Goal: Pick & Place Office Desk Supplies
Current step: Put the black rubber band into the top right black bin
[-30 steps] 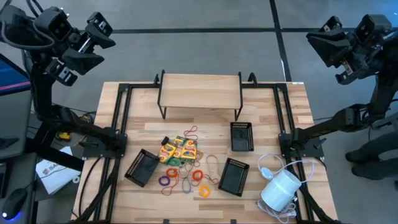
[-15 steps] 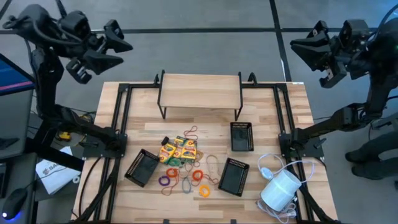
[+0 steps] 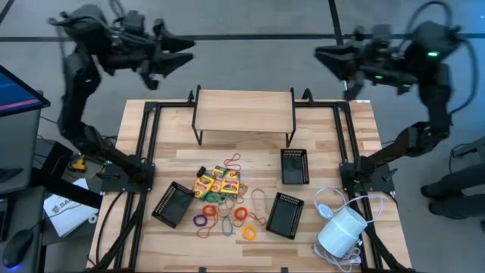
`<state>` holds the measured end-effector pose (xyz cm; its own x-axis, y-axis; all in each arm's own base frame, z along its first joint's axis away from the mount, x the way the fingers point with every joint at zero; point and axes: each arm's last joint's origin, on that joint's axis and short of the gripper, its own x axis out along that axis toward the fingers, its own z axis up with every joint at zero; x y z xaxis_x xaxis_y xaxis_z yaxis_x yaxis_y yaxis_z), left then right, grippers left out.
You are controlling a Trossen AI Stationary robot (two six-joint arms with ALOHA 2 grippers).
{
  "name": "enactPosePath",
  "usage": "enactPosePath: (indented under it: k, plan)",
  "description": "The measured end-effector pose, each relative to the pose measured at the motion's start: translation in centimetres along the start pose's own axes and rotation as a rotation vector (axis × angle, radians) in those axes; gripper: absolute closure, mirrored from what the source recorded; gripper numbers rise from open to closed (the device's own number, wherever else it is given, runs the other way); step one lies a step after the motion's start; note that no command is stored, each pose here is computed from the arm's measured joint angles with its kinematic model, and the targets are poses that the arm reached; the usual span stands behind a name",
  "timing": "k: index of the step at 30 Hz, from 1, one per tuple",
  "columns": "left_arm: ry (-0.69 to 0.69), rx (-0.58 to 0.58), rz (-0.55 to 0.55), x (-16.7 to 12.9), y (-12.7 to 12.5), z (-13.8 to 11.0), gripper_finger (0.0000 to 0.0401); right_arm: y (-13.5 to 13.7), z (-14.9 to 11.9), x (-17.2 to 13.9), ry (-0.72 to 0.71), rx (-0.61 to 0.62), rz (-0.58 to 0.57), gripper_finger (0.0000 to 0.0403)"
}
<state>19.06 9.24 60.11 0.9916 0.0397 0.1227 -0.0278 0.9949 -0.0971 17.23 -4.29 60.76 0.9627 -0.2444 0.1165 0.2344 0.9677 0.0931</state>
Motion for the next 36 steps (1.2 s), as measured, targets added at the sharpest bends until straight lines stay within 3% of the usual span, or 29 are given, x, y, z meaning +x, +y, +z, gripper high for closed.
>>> enactPosePath:
  k: [7,13,36]
  plan:
    - [-0.025,-0.018,-0.083,4.9,0.3,-1.5,0.0197,0.1,-0.7,4.5,-0.060,-0.045,0.066,0.0344]
    - [-0.037,-0.044,-0.139,8.0,0.0,-2.7,0.0197,0.0,-2.1,7.5,-0.030,-0.045,0.107,0.0344]
    - [-0.038,-0.043,-0.174,8.3,-0.7,-2.9,0.0197,0.3,-2.6,8.5,-0.025,-0.015,0.124,0.0344]
